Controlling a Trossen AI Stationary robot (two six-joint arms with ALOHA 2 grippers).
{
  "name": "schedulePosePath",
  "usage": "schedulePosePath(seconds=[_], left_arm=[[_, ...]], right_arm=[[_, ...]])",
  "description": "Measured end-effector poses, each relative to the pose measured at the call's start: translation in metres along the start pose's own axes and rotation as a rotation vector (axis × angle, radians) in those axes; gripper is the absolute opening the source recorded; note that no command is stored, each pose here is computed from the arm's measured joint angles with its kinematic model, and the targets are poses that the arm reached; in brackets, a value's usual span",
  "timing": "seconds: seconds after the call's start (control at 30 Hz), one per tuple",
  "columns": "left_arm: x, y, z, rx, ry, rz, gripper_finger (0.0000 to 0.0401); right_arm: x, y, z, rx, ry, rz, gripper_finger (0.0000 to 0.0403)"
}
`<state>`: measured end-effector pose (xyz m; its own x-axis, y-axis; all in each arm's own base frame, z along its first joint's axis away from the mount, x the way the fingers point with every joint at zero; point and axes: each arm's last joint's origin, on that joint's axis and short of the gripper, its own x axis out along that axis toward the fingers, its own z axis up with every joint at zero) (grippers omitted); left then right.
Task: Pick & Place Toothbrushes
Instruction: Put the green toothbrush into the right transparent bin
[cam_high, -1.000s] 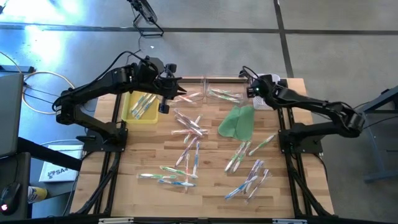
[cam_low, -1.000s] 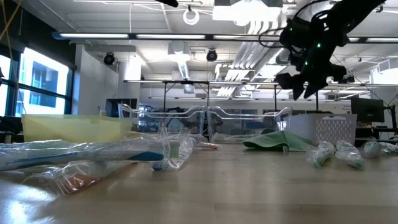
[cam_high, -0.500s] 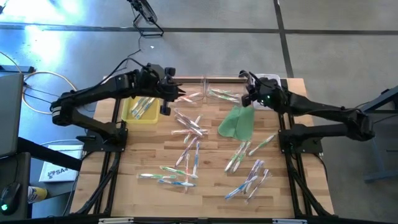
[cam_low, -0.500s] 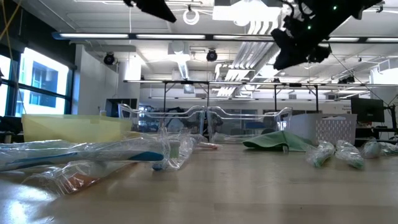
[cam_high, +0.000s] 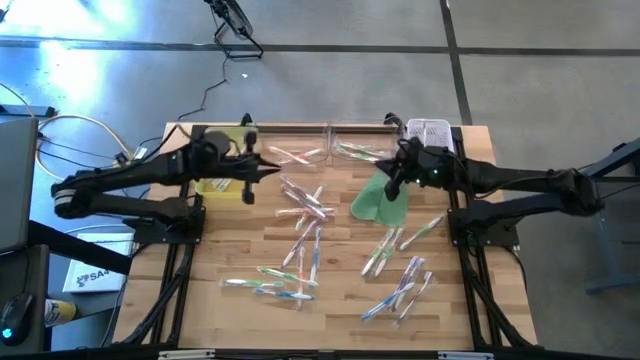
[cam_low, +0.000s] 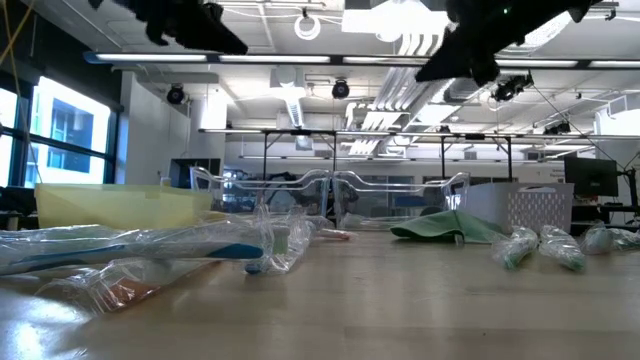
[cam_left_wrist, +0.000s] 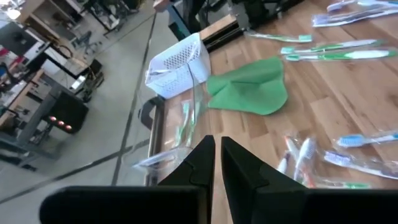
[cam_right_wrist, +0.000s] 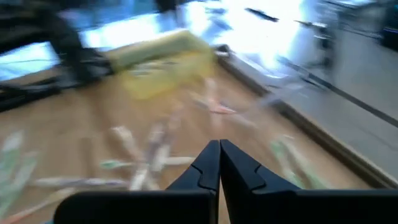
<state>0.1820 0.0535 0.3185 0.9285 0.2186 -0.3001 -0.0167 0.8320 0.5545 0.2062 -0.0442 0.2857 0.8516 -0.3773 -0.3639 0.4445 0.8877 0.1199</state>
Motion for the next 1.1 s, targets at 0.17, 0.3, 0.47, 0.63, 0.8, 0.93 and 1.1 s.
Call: schedulePosePath(seconds=[0.17, 0.3, 0.47, 0.63, 0.8, 0.93, 1.1], left_arm=[[-0.012, -0.019, -0.011, 0.000, -0.060, -0.012, 0.0021], [-0.017, -0.035, -0.014, 0.020, -0.134, -0.035, 0.0021], [-0.020, -0.053, -0.020, 0.036, -0.167, -0.025, 0.0021], [-0.019, -0.071, -0.026, 0.047, -0.202, -0.034, 0.0021], [-0.018, -0.087, -0.030, 0.045, -0.235, -0.058, 0.0021], [-0.018, -0.095, -0.030, 0.038, -0.269, -0.082, 0.0021], [-0.020, -0.102, -0.028, 0.052, -0.289, -0.130, 0.0021]], right_arm=[[0.000, 0.016, 0.003, -0.041, -0.042, 0.164, 0.0002], [0.000, 0.028, 0.002, -0.057, -0.054, 0.232, 0.0002], [0.003, 0.041, -0.002, -0.074, -0.049, 0.280, 0.0002], [0.007, 0.055, -0.007, -0.091, -0.038, 0.327, 0.0002], [0.017, 0.066, -0.015, -0.107, -0.013, 0.350, 0.0002], [0.024, 0.074, -0.023, -0.123, 0.014, 0.371, 0.0002], [0.025, 0.082, -0.034, -0.094, 0.097, 0.389, 0.0002]])
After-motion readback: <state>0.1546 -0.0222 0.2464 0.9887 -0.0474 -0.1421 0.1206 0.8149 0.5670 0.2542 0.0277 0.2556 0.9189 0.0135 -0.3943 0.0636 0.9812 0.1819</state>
